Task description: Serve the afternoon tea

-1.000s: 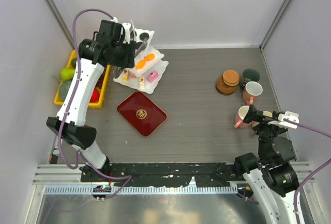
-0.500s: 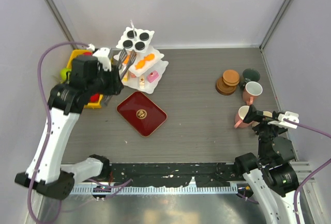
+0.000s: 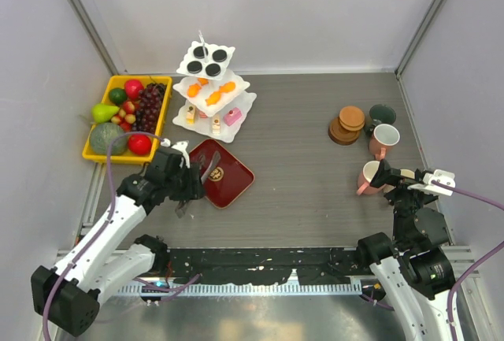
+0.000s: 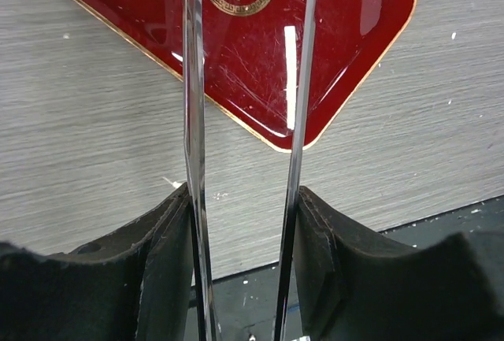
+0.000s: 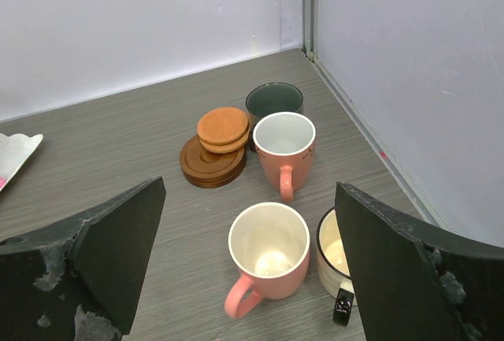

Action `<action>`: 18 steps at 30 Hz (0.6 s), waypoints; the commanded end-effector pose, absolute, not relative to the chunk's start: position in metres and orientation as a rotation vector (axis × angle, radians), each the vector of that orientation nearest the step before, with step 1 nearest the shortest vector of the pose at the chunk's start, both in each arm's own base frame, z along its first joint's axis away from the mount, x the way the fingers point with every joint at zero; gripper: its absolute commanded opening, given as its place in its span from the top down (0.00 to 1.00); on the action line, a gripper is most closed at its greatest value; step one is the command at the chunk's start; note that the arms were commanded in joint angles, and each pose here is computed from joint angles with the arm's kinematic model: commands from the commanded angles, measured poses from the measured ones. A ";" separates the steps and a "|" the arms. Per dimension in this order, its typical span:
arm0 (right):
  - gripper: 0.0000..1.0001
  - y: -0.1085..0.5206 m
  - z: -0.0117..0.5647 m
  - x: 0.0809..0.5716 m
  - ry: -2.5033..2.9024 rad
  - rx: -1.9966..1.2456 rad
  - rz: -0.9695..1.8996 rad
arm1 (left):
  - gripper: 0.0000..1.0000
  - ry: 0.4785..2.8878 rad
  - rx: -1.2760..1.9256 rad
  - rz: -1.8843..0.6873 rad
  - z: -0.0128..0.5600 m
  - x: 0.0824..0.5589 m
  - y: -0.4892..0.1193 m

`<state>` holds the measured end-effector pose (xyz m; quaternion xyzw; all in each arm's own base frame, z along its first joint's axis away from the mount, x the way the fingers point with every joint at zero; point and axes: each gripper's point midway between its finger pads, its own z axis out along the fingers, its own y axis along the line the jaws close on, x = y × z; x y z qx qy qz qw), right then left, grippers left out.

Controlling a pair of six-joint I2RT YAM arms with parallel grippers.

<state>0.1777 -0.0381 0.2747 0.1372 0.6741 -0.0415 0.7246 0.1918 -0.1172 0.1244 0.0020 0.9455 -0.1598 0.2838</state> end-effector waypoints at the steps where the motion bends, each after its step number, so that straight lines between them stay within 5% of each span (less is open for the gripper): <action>1: 0.05 -0.039 0.280 0.181 1.468 0.313 -0.094 | 0.47 2.403 -0.084 -0.513 0.127 0.221 -0.139; 14: 0.05 -0.039 0.282 0.179 1.455 0.316 -0.089 | 0.43 2.437 -0.355 -0.481 0.081 0.229 -0.160; 18: 0.05 -0.039 0.283 0.179 1.452 0.317 -0.088 | 0.34 2.426 -0.401 -0.489 0.072 0.226 -0.165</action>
